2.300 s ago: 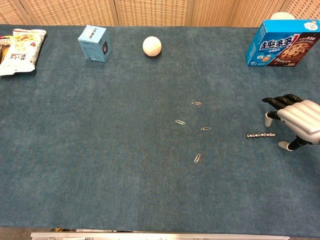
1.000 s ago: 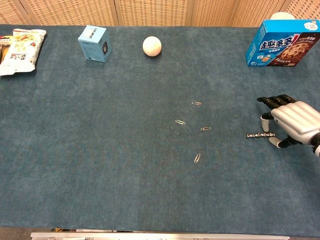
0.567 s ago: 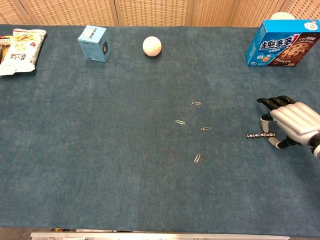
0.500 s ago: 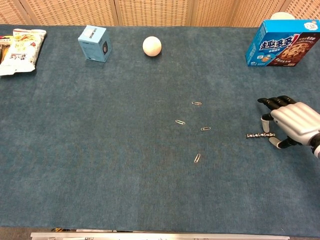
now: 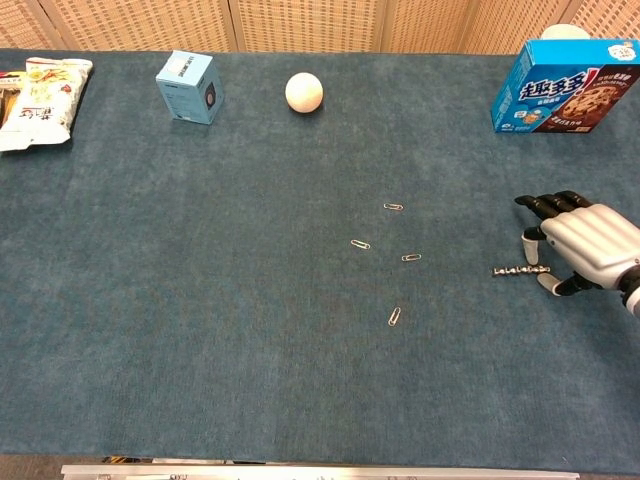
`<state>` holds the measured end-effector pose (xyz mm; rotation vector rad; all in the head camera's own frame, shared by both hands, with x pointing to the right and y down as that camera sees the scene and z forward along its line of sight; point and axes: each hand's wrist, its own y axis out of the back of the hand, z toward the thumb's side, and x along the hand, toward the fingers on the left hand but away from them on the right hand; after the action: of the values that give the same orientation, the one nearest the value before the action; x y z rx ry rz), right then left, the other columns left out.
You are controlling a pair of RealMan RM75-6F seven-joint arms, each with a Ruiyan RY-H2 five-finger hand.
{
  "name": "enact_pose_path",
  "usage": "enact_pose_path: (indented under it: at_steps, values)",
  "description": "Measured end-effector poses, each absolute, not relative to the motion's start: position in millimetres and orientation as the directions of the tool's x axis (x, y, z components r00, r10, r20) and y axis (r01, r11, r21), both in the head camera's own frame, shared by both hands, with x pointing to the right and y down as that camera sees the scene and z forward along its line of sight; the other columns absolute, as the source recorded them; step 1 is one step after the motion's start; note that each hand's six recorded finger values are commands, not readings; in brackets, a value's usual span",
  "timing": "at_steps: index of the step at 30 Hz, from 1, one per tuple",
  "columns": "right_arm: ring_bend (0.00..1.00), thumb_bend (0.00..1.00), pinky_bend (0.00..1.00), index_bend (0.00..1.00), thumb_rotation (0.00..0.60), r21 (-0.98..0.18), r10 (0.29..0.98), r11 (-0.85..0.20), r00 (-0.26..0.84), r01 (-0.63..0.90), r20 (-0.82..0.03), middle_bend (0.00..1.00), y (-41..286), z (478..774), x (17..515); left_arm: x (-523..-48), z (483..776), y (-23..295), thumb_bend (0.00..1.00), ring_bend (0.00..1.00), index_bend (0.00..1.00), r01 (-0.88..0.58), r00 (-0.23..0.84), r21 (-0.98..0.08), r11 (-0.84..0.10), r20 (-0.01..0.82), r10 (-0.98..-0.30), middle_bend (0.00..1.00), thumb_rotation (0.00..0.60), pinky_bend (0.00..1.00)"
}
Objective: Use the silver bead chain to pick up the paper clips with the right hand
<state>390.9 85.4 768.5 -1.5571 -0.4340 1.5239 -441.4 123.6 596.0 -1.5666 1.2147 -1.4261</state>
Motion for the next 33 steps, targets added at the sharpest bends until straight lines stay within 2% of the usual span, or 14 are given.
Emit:
enact_pose_path:
  at_steps: [9, 19, 33]
  values:
    - [0.00, 0.30, 0.05, 0.62, 0.600, -0.779, 0.769, -0.540, 0.189, -0.320, -0.611, 0.08, 85, 768, 390, -441, 596, 124, 0.00, 0.31, 0.40, -0.187, -0.039, -0.926, -0.328, 0.341, -0.939, 0.36, 0.600, 0.44]
    - [0.00, 0.30, 0.05, 0.63, 0.600, -0.788, 0.772, -0.534, 0.202, -0.306, -0.602, 0.08, 85, 762, 387, -442, 596, 123, 0.00, 0.31, 0.40, -0.188, -0.042, -0.925, -0.329, 0.343, -0.939, 0.36, 0.600, 0.44]
    - [0.00, 0.32, 0.05, 0.68, 0.600, -0.845, 0.798, -0.505, 0.280, -0.175, -0.534, 0.13, 77, 722, 358, -443, 596, 124, 0.00, 0.31, 0.40, -0.188, -0.042, -0.926, -0.328, 0.341, -0.939, 0.36, 0.600, 0.43]
